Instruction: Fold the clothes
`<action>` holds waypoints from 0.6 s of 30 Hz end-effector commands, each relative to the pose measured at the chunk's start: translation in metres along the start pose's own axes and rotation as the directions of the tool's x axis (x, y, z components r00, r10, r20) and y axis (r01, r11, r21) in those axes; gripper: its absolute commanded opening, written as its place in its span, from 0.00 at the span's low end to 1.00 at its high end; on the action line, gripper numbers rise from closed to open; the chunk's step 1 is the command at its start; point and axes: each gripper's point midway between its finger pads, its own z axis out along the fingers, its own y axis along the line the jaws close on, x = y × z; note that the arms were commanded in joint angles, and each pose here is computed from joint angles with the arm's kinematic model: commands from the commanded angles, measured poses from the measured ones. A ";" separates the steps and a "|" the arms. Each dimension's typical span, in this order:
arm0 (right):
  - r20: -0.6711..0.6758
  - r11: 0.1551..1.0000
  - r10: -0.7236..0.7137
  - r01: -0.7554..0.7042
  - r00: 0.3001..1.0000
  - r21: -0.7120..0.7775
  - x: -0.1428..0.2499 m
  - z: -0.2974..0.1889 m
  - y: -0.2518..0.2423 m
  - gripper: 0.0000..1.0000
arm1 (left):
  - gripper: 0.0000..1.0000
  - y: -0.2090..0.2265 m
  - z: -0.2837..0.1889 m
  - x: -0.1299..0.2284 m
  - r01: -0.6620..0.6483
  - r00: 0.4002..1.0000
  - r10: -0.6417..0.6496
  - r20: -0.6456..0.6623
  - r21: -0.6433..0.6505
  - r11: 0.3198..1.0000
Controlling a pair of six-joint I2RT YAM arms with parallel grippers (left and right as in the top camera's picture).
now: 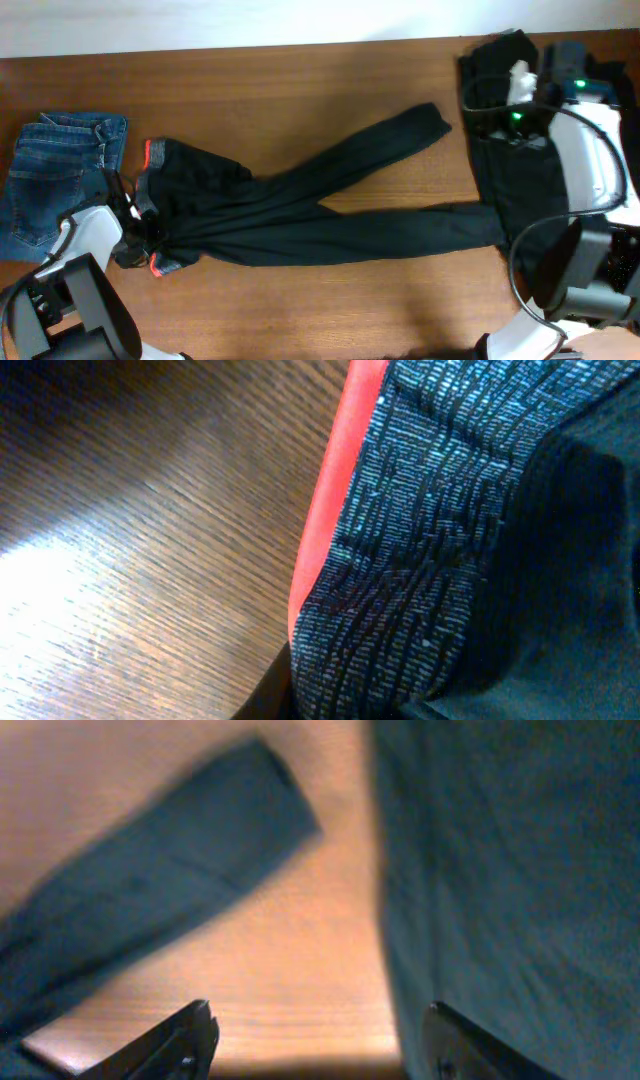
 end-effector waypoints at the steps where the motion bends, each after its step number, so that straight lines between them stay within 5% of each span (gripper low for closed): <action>1: -0.018 0.992 -0.102 0.100 0.995 -0.072 -0.004 0.041 0.031 0.72 | 0.15 0.006 0.004 0.001 -0.004 1.000 0.004 0.000 -0.019 1.000; 7: -0.082 0.994 -0.080 0.074 0.993 -0.078 0.004 0.109 0.030 0.72 | 0.27 0.006 0.004 0.000 -0.004 1.000 0.004 0.002 -0.018 1.000; 18: -0.068 0.997 -0.009 0.004 0.998 -0.074 0.000 0.152 0.024 0.72 | 0.30 0.000 0.004 0.000 -0.004 1.000 0.004 0.002 0.015 1.000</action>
